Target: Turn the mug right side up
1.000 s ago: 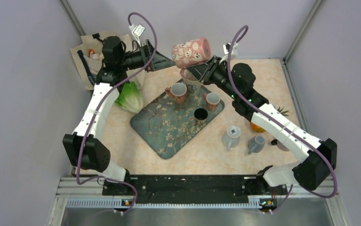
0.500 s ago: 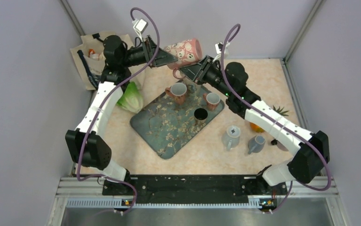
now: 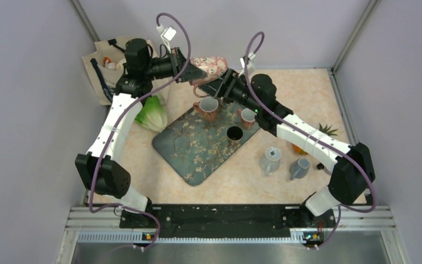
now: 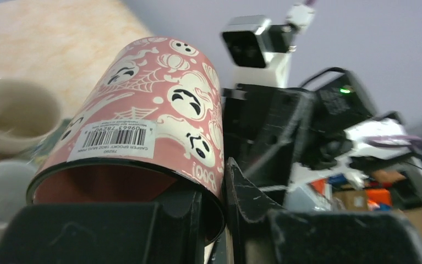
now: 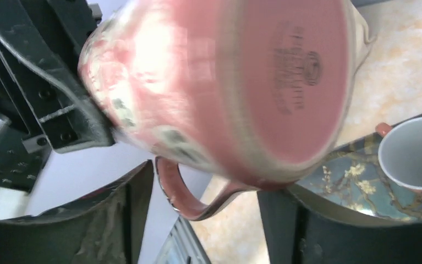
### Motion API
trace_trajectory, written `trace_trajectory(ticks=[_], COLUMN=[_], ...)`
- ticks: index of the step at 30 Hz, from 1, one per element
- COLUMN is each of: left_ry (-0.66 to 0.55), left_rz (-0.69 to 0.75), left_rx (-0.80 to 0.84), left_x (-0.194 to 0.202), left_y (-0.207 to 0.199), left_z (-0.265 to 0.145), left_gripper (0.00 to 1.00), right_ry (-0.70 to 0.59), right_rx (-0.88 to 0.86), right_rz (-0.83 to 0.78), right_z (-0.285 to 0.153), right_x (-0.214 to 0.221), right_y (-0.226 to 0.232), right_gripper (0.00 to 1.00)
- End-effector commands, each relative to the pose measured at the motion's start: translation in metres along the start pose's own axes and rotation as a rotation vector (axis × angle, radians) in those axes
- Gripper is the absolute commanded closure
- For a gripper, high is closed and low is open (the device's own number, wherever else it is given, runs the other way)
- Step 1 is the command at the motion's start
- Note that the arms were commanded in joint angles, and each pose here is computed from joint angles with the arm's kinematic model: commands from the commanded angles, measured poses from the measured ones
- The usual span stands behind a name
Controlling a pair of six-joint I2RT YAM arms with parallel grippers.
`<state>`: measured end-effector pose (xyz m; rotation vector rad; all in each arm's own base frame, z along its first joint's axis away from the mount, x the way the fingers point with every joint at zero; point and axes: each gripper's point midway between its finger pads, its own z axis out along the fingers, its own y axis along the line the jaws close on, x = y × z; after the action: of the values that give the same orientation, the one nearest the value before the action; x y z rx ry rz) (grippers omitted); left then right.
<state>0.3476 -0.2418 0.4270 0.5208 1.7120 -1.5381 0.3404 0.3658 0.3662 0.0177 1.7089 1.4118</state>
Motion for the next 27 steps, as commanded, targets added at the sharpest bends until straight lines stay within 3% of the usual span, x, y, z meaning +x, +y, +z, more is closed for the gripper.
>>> trace_trajectory(ticks=[1, 2, 4, 7, 11, 17, 22, 27], left_ry=[0.055, 0.072, 0.106, 0.223, 0.491, 0.725, 0.903, 1.011], left_rz=[0.155, 0.191, 0.254, 0.324, 0.339, 0.277, 0.358, 0.468], left_rx=[-0.359, -0.413, -0.529, -0.701, -0.851, -0.846, -0.845, -0.854], left_x=[0.015, 0.016, 0.020, 0.038, 0.088, 0.151, 0.178, 0.193], left_y=[0.046, 0.052, 0.066, 0.091, 0.130, 0.164, 0.185, 0.208], left_z=[-0.024, -0.031, -0.048, -0.077, -0.118, -0.130, -0.113, -0.093], left_gripper=[1.00, 1.00, 1.00, 1.00, 1.00, 1.00, 1.00, 1.00], right_ry=[0.053, 0.079, 0.129, 0.197, 0.210, 0.200, 0.202, 0.162], right_rx=[0.045, 0.081, 0.143, 0.235, 0.400, 0.579, 0.716, 0.893], right_rz=[-0.108, -0.112, -0.124, -0.168, -0.273, -0.406, -0.428, -0.347], right_z=[0.005, 0.004, 0.000, -0.014, -0.040, -0.072, -0.103, -0.150], right_x=[0.019, 0.026, 0.038, 0.050, 0.043, 0.015, -0.009, -0.027], right_y=[-0.014, -0.025, -0.042, -0.063, -0.089, -0.109, -0.129, -0.165], right_gripper=[0.16, 0.07, 0.02, 0.01, 0.01, 0.01, 0.01, 0.01])
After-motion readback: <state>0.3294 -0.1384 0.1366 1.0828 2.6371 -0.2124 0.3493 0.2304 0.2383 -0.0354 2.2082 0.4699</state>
